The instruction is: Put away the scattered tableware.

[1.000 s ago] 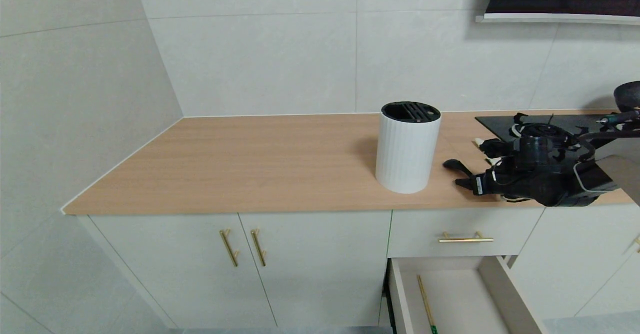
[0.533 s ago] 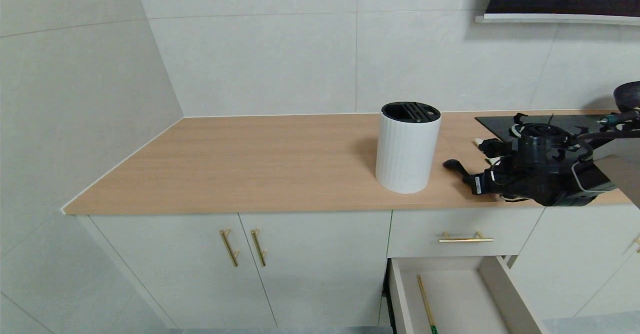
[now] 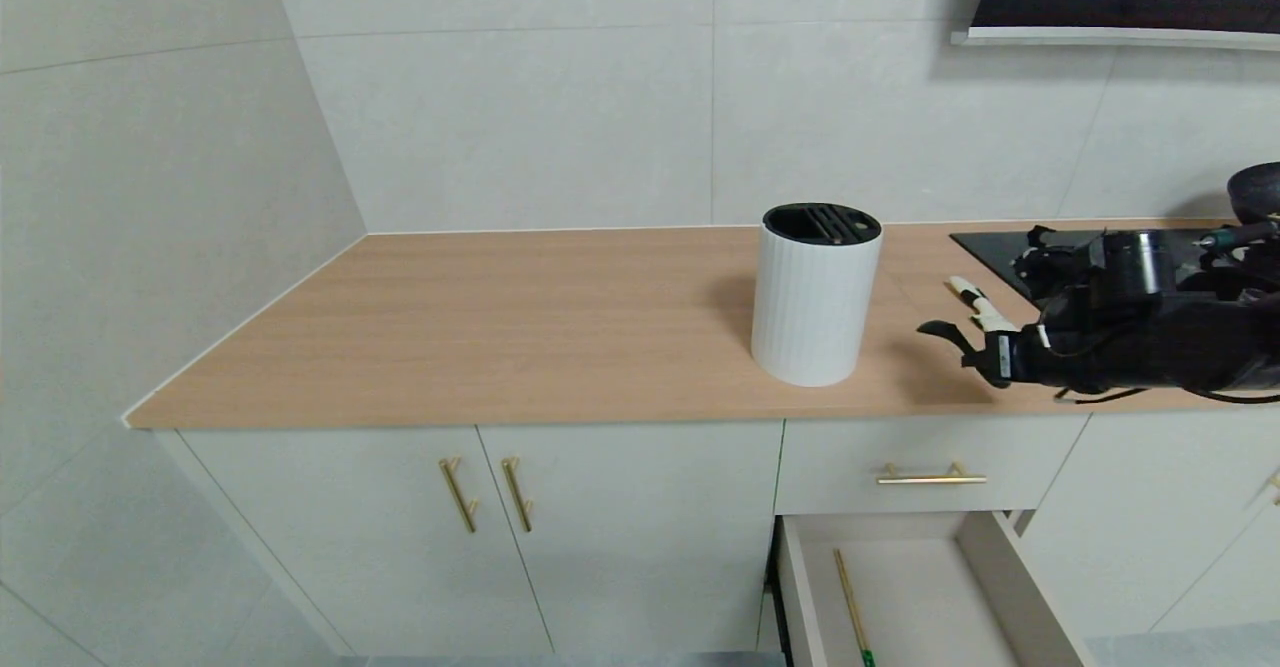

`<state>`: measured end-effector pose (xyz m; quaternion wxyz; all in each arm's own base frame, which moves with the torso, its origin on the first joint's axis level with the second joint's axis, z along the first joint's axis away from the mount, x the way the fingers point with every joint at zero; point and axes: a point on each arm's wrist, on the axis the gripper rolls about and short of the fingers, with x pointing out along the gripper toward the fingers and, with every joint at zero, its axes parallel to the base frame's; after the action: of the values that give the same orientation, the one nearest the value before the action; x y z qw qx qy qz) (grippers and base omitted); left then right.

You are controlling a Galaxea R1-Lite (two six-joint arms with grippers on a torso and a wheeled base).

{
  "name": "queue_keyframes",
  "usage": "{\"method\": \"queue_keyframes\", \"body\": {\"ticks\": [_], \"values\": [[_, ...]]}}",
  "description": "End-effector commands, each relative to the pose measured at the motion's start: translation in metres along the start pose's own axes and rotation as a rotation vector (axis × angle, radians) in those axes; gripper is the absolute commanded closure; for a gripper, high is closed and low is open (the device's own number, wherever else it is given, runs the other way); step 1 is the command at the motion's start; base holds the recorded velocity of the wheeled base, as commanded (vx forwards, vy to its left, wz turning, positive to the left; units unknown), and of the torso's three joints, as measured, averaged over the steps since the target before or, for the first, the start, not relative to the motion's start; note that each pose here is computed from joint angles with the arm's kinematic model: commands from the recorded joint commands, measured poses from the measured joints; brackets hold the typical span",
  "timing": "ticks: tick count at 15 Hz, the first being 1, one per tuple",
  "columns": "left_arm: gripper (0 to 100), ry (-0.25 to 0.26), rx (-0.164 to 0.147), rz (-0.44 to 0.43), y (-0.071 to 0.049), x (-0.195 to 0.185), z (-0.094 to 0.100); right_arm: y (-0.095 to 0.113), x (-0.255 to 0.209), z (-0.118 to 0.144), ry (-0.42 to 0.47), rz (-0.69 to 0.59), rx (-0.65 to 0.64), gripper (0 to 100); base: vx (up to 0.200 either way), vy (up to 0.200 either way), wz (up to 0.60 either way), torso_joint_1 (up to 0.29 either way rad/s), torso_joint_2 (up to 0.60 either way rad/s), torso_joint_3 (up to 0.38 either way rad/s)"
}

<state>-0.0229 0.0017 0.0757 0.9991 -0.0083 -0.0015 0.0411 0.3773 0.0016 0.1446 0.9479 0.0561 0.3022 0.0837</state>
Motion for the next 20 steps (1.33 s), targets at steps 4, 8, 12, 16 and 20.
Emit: {"method": "queue_keyframes", "body": {"ticks": [4,8,12,16,20], "values": [[0,-0.001,0.0,0.0,0.0,0.0,0.0,0.032,-0.102,-0.086,0.154,-0.063,0.061,100,0.0,0.0,0.0,0.0,0.0,0.0],[0,-0.001,0.0,0.0,0.0,0.0,0.0,0.036,-0.102,-0.107,0.212,-0.053,0.06,100,0.0,0.0,0.0,0.0,0.0,0.0],[0,-0.001,0.0,0.0,0.0,0.0,0.0,0.04,-0.1,-0.115,0.242,-0.039,0.046,100,0.0,0.0,0.0,0.0,0.0,0.0],[0,-0.001,0.0,0.0,0.0,0.0,0.0,0.042,-0.079,-0.127,0.28,-0.029,0.033,100,0.0,0.0,0.0,0.0,0.0,0.0],[0,-0.001,0.0,0.0,0.0,0.0,0.0,0.041,-0.077,-0.13,0.273,-0.028,0.031,100,0.0,0.0,0.0,0.0,0.0,0.0]]}}
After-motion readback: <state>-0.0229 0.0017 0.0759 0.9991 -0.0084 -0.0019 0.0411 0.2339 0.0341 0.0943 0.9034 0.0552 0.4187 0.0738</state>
